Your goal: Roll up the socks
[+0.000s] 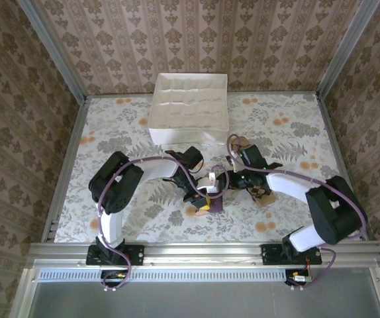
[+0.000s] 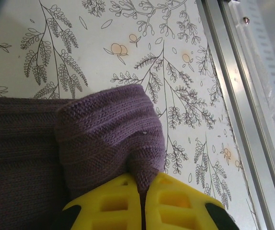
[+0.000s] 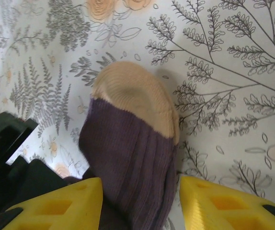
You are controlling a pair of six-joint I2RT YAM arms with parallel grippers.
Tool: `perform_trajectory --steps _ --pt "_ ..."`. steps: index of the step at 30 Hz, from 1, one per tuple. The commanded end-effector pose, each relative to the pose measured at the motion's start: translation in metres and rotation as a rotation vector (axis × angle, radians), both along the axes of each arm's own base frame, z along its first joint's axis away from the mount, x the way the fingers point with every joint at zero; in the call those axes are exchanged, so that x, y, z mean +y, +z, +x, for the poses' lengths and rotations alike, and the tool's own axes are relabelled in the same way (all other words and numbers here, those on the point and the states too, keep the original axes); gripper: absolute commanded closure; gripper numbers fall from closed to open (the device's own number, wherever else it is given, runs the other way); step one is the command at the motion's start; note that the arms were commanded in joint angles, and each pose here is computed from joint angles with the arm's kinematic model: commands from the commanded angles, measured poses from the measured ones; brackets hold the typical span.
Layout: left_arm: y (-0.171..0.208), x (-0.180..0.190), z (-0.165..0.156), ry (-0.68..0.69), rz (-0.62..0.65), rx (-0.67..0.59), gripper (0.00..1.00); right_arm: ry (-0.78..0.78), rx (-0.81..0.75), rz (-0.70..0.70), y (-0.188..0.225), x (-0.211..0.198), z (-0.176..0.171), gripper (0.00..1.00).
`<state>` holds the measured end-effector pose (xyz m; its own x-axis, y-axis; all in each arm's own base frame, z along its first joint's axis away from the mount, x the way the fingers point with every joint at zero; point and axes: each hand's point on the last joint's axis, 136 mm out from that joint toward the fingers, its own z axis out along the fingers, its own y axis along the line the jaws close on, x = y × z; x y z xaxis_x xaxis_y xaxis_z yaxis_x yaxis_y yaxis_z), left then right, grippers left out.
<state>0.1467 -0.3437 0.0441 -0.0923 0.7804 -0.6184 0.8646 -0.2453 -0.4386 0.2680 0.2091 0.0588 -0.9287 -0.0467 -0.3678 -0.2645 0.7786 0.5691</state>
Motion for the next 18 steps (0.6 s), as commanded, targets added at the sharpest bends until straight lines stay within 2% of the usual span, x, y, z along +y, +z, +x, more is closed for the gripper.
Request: perform_trajectory --steps 1,7,13,18 --pt "-0.036 0.011 0.009 0.031 0.111 -0.013 1.00 0.001 -0.029 0.025 0.009 -0.002 -0.016 0.51" --pt "-0.039 0.006 0.018 0.062 0.106 0.032 1.00 0.019 0.024 0.058 -0.001 0.003 -0.042 0.51" --pt "-0.039 0.005 0.021 0.069 0.105 0.067 0.99 0.049 0.045 0.068 -0.006 0.018 -0.045 0.52" --pt "-0.043 0.004 0.029 0.094 0.119 0.046 0.99 0.048 0.123 -0.005 -0.025 0.019 -0.047 0.59"
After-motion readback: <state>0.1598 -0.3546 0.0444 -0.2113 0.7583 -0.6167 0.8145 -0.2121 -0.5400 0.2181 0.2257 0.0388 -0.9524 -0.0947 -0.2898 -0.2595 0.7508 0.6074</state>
